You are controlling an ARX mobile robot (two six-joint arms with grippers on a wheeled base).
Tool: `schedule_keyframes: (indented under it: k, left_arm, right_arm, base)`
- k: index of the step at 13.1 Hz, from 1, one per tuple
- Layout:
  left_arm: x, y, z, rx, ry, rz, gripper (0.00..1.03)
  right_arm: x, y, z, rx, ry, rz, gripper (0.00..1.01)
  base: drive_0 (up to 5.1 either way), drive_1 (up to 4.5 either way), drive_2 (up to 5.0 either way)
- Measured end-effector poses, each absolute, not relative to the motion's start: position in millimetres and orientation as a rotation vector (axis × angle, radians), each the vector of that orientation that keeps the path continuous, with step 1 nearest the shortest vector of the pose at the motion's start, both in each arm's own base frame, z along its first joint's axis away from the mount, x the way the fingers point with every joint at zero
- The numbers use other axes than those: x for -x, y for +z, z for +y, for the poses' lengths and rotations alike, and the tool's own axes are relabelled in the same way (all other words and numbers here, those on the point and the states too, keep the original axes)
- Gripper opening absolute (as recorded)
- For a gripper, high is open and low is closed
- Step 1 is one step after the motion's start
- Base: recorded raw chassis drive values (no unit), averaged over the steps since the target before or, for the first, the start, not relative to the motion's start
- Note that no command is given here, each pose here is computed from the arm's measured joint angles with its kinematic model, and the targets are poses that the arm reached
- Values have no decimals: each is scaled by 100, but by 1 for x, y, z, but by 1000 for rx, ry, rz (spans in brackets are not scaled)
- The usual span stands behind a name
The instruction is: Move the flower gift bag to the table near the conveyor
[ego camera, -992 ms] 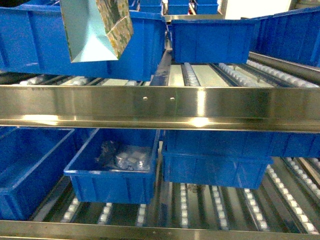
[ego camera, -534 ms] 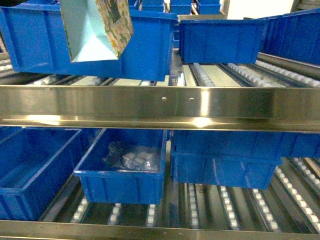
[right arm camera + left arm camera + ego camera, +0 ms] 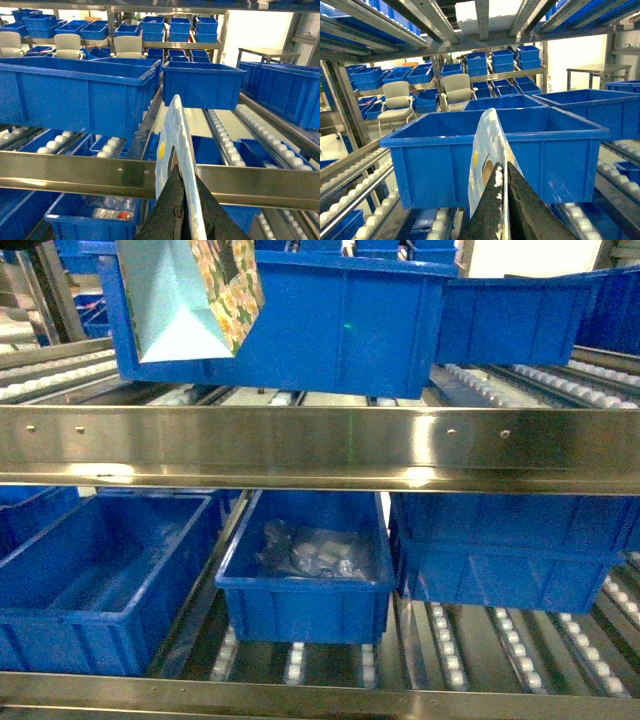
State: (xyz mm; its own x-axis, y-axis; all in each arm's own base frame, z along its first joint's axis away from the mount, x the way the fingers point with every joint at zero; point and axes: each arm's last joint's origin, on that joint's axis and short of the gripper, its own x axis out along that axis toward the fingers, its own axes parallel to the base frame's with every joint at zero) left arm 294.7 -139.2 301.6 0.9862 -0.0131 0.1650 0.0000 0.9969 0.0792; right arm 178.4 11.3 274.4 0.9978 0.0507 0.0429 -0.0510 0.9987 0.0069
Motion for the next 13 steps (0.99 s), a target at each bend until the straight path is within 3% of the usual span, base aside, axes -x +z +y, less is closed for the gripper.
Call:
schedule_keyframes:
  k: [6, 13]
  left_arm:
    - [-295, 301, -139, -83, -8, -160, 2]
    - [-295, 301, -139, -84, -8, -160, 2]
  right_arm:
    - [-178, 274, 11, -8, 50, -37, 2]
    - [-178, 274, 11, -8, 50, -37, 2]
  base:
    - [-446, 73, 403]
    - [-491, 235, 260]
